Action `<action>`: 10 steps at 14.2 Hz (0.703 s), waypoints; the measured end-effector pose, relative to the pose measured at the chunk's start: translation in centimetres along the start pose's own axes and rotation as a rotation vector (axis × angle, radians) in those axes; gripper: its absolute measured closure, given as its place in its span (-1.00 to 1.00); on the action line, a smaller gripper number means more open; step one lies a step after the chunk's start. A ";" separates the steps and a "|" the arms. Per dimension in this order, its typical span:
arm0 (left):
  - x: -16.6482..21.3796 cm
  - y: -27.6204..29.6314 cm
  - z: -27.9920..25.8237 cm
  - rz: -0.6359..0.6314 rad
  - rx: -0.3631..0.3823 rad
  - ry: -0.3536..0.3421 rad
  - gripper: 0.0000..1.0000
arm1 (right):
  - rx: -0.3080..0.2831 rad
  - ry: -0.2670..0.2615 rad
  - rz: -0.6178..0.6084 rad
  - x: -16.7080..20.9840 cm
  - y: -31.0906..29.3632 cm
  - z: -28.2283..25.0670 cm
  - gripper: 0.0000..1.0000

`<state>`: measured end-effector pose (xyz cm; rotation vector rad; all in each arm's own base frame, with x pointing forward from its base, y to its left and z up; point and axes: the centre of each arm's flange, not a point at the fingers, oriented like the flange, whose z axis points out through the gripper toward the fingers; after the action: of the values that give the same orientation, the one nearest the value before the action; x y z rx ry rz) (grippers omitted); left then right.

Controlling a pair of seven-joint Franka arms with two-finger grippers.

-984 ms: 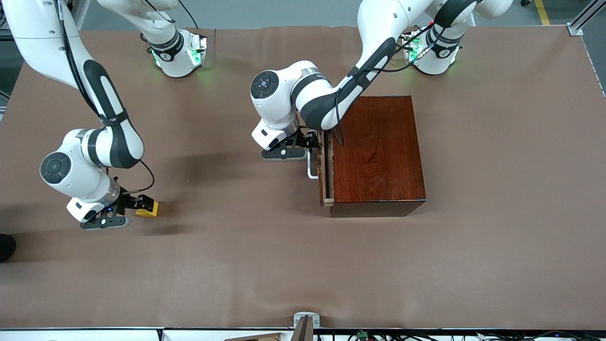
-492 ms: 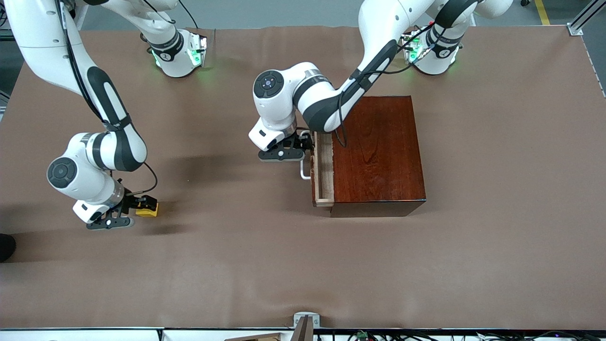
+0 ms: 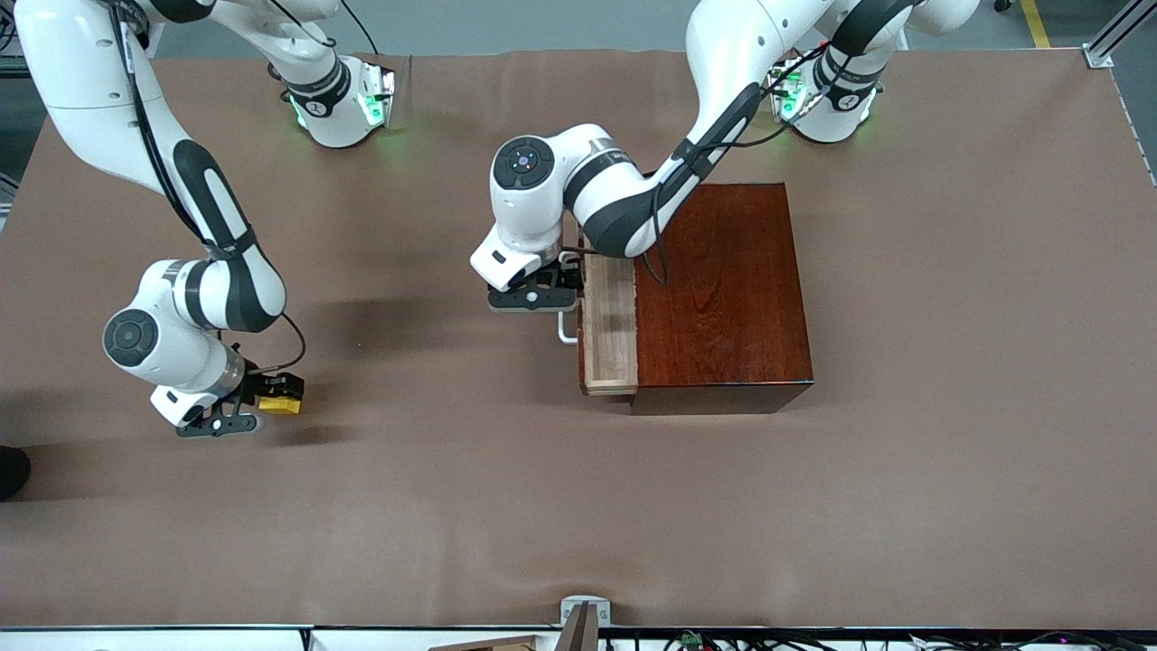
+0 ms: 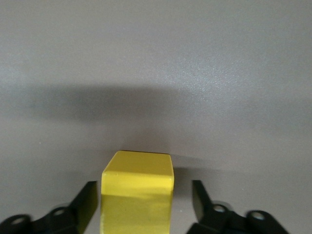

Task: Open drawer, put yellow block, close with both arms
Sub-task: 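Pull the drawer open with the left gripper while the right gripper lifts the cube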

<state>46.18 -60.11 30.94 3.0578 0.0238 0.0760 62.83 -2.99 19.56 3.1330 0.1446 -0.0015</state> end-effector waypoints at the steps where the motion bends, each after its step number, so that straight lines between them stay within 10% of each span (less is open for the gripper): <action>1: -0.2 0.3 0.0 0.003 -0.012 0.004 -1.00 | 0.000 0.000 0.000 0.0 0.0 0.0 -0.42; 3: -0.7 0.9 -0.1 0.013 -0.029 0.012 -1.00 | 0.000 -0.001 0.010 0.0 0.2 0.0 -0.11; 10: -1.6 1.8 0.1 0.031 -0.046 0.022 -1.00 | 0.001 -0.017 -0.031 -0.2 0.7 -0.2 -0.11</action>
<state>44.57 -61.90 30.96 3.0121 -0.0231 0.1102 62.68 -3.73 19.73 3.1302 0.1923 -0.0285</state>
